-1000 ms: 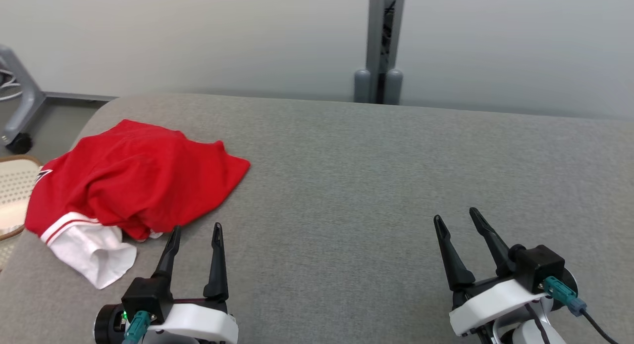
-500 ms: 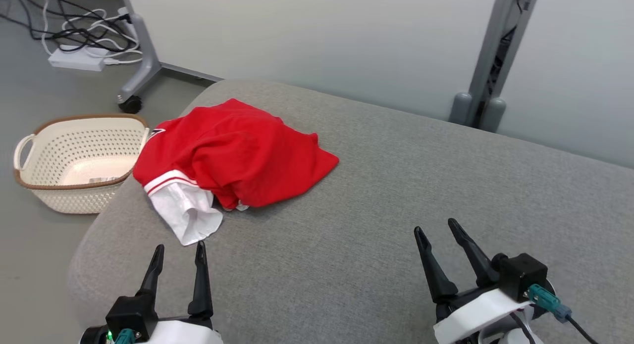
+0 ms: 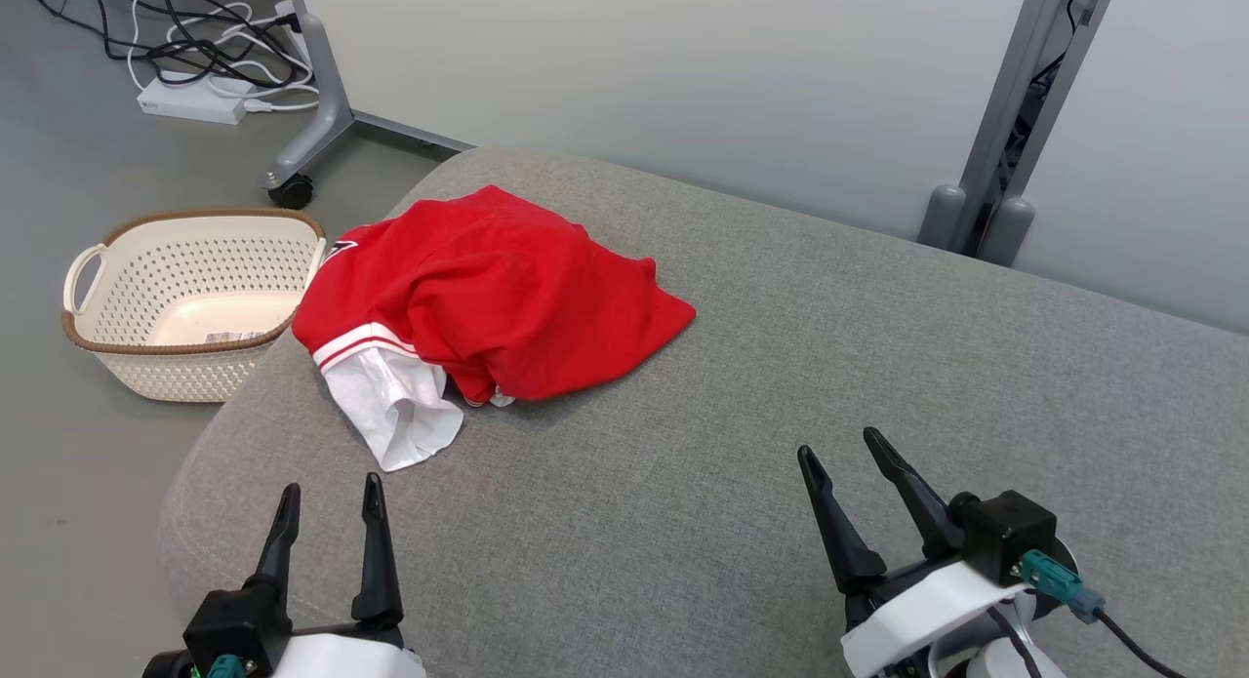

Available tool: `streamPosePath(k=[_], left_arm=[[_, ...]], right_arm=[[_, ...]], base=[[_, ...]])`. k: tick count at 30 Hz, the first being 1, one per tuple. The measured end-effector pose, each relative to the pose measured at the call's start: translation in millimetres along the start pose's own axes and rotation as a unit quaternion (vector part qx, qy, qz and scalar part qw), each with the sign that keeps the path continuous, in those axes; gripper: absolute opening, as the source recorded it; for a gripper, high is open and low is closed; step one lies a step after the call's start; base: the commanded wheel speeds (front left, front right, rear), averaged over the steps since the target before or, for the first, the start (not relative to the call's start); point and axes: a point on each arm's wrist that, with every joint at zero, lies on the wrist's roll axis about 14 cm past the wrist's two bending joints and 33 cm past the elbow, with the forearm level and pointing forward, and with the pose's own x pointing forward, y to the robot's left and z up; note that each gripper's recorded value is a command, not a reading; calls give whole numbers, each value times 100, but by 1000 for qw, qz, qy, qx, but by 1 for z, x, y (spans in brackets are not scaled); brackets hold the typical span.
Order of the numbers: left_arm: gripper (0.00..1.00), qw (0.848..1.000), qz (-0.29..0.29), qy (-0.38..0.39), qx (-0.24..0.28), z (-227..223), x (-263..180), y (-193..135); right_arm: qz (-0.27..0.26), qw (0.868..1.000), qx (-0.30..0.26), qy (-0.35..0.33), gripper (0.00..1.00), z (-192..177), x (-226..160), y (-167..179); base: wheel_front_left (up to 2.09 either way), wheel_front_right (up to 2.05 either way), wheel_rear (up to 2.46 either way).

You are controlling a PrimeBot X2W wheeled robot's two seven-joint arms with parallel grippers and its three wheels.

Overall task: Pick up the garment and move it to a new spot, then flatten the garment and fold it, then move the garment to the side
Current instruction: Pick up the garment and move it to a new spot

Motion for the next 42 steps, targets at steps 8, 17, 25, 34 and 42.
streamPosePath(k=[8,17,25,34,42], left_arm=[[100,999,-10,25,-28,-14,1,1],[100,998,-49,17,-35,-4,64,-14],[100,992,-92,85,12,-6,153,-38],[100,955,-102,267,78,-65,193,-50],[100,923,-92,349,129,-92,205,-46]], right_arm=[[-17,1000,-1,-9,100,5,-1,-12],[-36,999,-32,-10,100,4,8,-55],[-53,998,-44,-16,100,5,22,-104],[-81,996,-30,-8,100,-11,17,-138],[-102,995,-21,-2,100,-20,10,-155]], base=[[0,0,0],[0,0,0],[0,0,0],[0,0,0],[0,0,0]])
